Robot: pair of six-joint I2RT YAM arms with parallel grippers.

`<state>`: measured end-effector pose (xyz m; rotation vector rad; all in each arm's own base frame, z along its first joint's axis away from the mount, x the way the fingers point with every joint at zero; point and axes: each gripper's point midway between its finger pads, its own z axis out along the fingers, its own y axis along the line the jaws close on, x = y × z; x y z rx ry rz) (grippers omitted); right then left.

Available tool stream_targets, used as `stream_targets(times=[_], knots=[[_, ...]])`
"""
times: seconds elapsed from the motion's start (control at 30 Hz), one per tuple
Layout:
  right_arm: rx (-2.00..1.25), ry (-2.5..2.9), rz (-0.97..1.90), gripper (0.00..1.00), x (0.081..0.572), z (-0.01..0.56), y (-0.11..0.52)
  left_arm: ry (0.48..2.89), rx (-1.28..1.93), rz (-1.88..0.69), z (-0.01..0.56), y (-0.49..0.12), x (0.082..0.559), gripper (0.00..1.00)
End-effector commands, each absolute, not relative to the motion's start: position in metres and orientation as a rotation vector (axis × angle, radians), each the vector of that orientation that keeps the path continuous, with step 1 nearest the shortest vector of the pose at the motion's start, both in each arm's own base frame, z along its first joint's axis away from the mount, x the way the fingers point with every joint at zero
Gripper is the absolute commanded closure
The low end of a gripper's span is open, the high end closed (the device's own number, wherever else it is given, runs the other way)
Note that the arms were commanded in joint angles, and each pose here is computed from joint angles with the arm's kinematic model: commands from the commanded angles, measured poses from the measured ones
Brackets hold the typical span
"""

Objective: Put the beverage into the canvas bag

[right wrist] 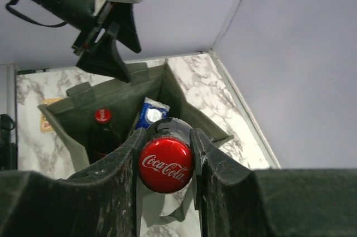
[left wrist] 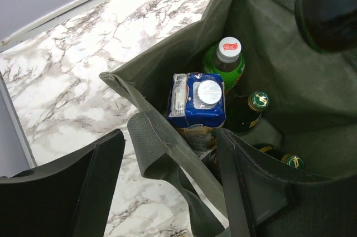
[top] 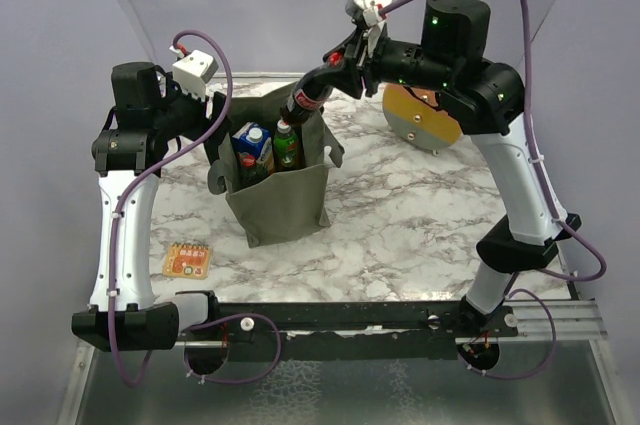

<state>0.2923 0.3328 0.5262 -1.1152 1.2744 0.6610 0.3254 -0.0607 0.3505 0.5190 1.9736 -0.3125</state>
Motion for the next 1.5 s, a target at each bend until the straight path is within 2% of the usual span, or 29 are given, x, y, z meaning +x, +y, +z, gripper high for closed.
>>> stream_targets(times=[0.0, 0.47, 1.07, 1.47], knots=[[-1.092, 1.021, 0.715, 0.99, 0.266, 0.582, 0.347, 1.941, 0.512, -0.284, 0.36, -0.057, 0.325, 0.31], [-1.23, 1.2, 0.799, 0.99, 0.265, 0.507, 0.373, 1.892, 0.573, -0.355, 0.372, -0.071, 0.315, 0.32], [-1.338, 1.389, 0.775, 0.99, 0.27, 0.444, 0.392, 1.858, 0.701, -0.503, 0.375, -0.094, 0.293, 0.33], [-1.392, 1.515, 0.753, 0.99, 0.274, 0.399, 0.401, 1.841, 0.712, -0.504, 0.377, -0.096, 0.291, 0.33]])
